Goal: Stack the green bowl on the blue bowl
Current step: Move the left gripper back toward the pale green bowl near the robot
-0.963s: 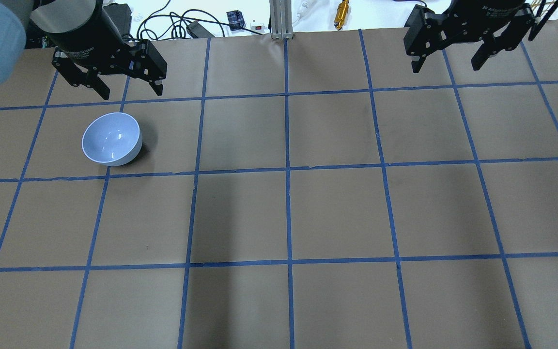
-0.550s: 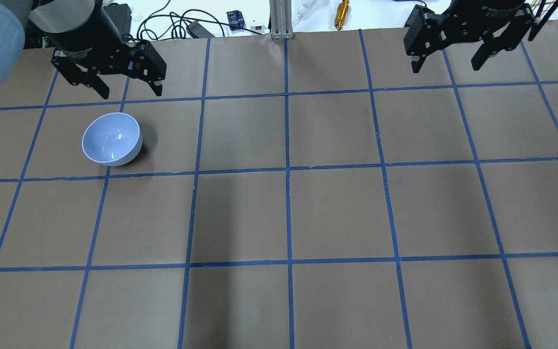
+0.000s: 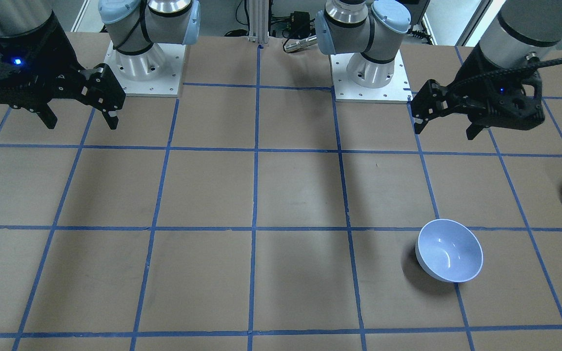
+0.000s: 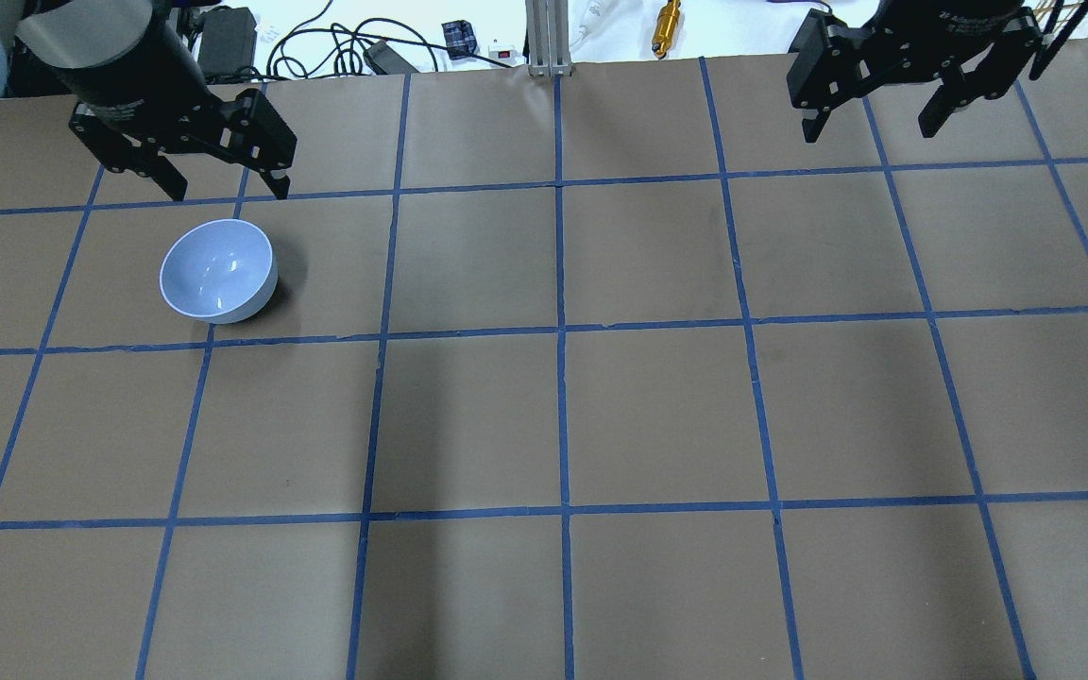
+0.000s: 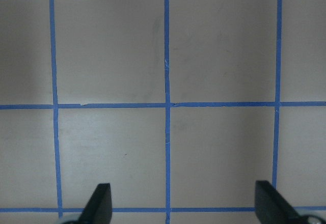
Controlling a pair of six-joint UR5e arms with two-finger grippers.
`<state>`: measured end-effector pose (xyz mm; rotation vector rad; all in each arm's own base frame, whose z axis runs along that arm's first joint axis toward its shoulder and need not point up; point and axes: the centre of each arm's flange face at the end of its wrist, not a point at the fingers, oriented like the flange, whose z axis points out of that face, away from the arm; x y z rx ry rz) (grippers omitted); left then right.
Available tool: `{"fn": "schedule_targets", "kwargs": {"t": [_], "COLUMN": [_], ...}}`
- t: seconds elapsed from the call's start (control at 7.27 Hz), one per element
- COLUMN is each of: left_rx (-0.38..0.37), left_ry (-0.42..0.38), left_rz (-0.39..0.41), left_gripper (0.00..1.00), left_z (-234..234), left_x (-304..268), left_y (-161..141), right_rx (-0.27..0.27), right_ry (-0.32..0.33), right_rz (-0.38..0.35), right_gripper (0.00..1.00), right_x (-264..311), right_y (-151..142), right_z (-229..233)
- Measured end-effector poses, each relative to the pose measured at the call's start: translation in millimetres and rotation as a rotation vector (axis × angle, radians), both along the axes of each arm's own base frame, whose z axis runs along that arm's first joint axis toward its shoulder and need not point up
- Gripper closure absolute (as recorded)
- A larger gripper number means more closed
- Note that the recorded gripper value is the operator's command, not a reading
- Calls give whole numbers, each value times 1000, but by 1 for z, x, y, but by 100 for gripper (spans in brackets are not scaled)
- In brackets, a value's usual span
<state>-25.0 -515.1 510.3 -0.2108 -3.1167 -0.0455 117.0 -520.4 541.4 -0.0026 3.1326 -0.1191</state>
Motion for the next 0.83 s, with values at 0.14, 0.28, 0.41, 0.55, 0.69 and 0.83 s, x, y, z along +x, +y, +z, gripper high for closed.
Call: {"fn": "schedule_targets", "kwargs": {"t": [0.14,0.28,0.41,0.55,0.69,0.83], "left_rx": [25,45,59,69,79,79], "left_ry": [0,10,32,52,59,52], "left_rz": [-92,-205,-324,-436,-561,-685], "left_gripper": [0,0,0,0,0,0], "left_z": [-2,-9,-18,-29,-44,-63], "left_x": [51,112,170,215,259,309], "left_y": [3,7,15,22,28,35], "right_rx": [0,0,0,0,0,0], "right_ry": [0,0,0,0,1,0], "right_rz": [0,1,1,1,1,1], "right_gripper": [0,0,0,0,0,0], "right_x": [0,0,0,0,0,0], "right_y": [0,0,0,0,0,0], "right_z": [0,0,0,0,0,0]}}
